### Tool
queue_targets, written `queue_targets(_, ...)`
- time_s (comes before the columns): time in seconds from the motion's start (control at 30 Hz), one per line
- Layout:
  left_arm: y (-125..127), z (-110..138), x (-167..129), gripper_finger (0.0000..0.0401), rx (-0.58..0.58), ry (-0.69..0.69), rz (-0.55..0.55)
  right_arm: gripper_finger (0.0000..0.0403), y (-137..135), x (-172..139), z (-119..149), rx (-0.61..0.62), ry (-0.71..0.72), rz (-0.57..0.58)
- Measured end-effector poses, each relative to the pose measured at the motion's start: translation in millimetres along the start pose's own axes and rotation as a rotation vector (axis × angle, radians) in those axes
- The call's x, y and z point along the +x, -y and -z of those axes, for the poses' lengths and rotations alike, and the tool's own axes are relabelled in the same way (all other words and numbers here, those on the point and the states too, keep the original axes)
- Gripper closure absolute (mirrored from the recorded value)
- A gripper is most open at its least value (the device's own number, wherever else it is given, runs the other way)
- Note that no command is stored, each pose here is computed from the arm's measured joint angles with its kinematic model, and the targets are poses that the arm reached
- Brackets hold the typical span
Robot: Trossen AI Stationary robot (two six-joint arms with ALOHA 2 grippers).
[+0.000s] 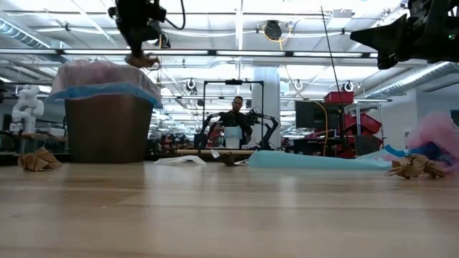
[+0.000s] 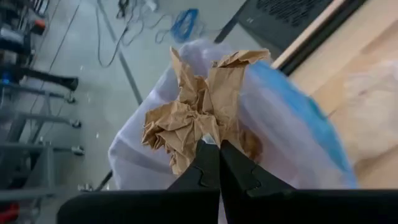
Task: Place trash/remove bag and relplace
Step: Put the brown napkin into the trash bin, then put the white paper into the trash bin
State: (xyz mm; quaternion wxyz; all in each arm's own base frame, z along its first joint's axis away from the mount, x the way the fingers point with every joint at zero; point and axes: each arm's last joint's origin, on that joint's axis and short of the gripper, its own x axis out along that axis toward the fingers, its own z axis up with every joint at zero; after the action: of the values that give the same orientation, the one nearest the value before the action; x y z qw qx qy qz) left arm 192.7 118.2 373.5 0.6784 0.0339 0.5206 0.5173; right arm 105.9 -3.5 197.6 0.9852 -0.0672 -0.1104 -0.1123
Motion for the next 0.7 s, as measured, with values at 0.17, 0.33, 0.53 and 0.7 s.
queue_targets(0.17,-18.5,1.9,21.8,0.0400,-0.070,-0.088,-0.036,0.0403,0.0,0.0,-0.2,0.001,0.002,0.000)
queue_targets(0.33,-20.8,2.1,35.5,0.0370,-0.026,-0.142,-0.026,0.0403,-0.1,0.0,0.5,0.009,-0.005,-0.001)
queue_targets(0.53,-18.9,3.5,37.4,0.0279,0.019,-0.159,0.033,0.0403,-0.3,0.0,1.8,0.022,-0.019,-0.003)
queue_targets(0.7,-17.3,3.5,37.3,0.0219,0.069,-0.159,0.084,0.0391,-0.3,0.0,2.0,0.022,-0.021,-0.003)
